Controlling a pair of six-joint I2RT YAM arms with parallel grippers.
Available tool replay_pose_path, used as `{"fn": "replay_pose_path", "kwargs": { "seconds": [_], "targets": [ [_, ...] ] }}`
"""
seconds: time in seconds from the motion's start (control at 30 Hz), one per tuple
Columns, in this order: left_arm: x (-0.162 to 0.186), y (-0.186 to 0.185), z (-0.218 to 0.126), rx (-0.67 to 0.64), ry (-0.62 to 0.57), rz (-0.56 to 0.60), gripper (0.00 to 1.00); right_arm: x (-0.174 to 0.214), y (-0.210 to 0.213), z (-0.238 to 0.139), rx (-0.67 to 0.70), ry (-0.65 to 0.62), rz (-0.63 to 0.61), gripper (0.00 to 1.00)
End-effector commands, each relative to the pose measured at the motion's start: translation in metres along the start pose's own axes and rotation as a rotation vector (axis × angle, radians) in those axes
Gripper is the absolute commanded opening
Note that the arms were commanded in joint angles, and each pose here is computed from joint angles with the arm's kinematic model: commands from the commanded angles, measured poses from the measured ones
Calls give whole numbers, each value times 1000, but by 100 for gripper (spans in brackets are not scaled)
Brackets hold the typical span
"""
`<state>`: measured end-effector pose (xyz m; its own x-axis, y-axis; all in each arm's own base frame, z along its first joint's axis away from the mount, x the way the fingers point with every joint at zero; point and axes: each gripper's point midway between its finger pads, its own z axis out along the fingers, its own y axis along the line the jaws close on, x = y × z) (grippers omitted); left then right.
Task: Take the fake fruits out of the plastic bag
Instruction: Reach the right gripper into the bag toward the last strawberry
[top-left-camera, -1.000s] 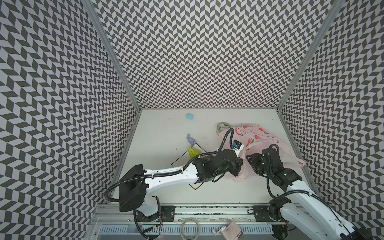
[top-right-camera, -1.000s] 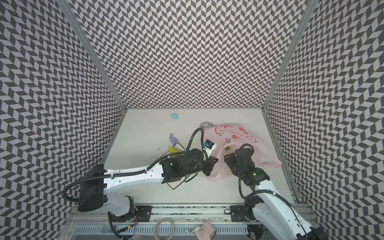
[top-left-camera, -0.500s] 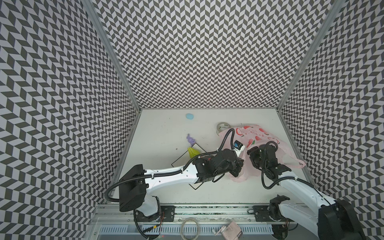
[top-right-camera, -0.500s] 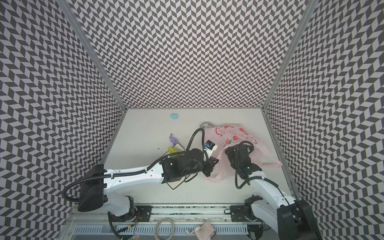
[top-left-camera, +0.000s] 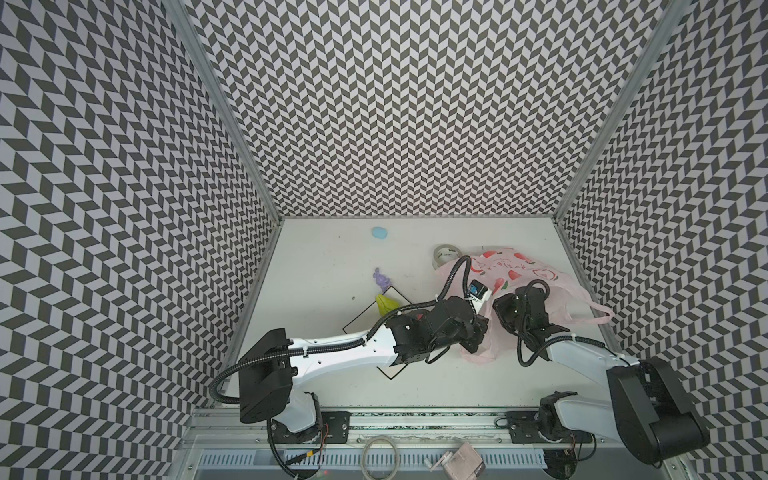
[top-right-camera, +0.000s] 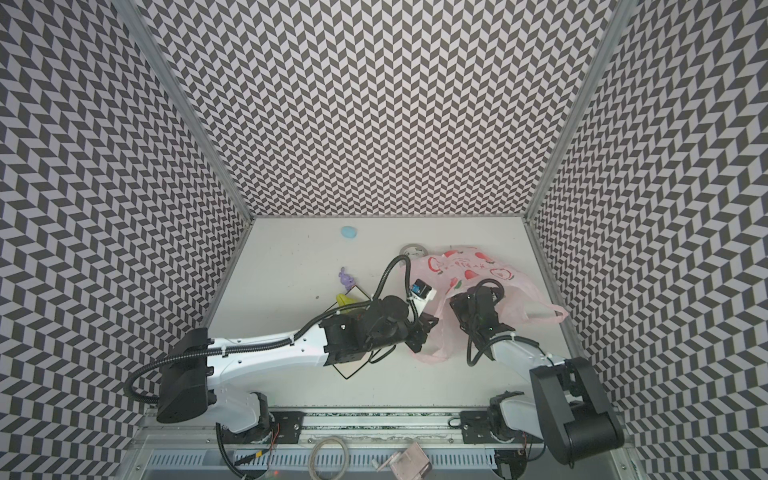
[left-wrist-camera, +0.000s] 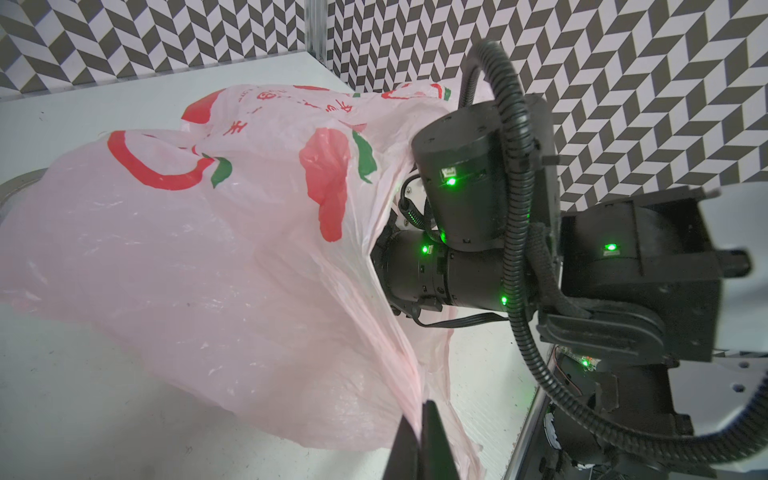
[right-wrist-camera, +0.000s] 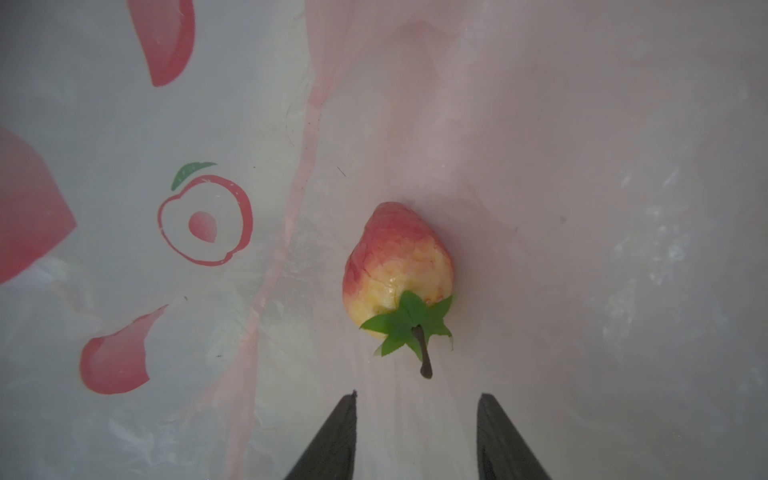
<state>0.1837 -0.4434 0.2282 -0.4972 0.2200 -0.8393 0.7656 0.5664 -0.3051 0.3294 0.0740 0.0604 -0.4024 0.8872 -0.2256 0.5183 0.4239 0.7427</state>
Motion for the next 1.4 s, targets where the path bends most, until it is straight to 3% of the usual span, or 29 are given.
{"fn": "replay_pose_path", "kwargs": {
  "seconds": [0.0,1.37],
  "targets": [
    [-10,-2,1,2,-16,2,0,-5,16,5,-65,10,-14,43],
    [-7,2,0,-11,-8,26,0,-1,22,39,-87,96,-42,9]
  ]
}}
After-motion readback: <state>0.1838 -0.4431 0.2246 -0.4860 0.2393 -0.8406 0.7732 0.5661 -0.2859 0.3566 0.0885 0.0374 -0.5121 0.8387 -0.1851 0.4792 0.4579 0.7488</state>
